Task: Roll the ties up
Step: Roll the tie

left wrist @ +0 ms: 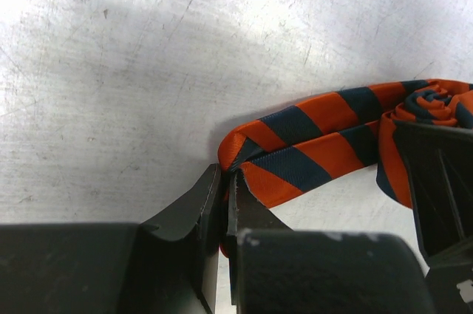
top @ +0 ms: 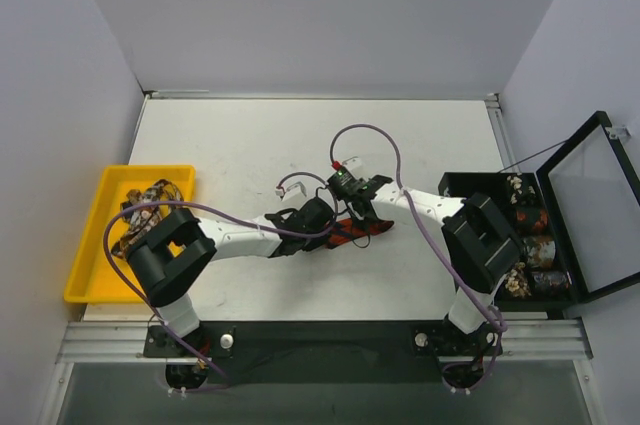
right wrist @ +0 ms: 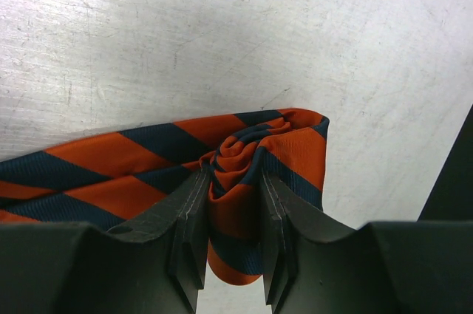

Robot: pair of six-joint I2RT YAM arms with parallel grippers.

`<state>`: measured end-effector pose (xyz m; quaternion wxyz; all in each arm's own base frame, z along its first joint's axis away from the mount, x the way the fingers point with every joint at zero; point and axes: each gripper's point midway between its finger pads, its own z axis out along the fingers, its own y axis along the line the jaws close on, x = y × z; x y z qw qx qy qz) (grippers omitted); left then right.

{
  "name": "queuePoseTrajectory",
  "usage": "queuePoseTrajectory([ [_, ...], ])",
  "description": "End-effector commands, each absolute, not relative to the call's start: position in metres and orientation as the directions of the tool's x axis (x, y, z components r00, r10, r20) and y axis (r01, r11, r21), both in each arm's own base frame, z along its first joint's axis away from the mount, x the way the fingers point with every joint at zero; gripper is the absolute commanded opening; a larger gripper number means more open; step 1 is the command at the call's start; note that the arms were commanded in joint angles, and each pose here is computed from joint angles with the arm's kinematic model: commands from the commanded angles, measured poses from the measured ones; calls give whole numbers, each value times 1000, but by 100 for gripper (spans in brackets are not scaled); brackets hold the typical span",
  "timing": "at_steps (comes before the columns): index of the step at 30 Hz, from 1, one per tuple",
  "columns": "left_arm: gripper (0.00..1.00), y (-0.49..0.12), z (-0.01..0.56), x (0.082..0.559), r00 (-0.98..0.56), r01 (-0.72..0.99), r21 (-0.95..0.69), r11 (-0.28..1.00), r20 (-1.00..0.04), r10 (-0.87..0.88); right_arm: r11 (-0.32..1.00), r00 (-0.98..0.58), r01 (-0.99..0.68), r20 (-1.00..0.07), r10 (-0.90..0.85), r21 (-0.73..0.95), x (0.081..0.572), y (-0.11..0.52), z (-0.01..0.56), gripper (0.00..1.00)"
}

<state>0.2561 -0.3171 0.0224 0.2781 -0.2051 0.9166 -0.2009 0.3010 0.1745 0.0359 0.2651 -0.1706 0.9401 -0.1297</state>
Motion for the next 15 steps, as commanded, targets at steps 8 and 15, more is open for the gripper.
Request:
queuePoseTrajectory([
  [8,0,-291,7,239,-793,-264,-354,897,-449,-411,876,-813,-280,-388,-434,-393,293,165,32,19],
  [15,0,-293,10,242,-787,-260,-361,896,-459,-413,901,-799,-296,-435,-415,-317,295,183,53,39],
])
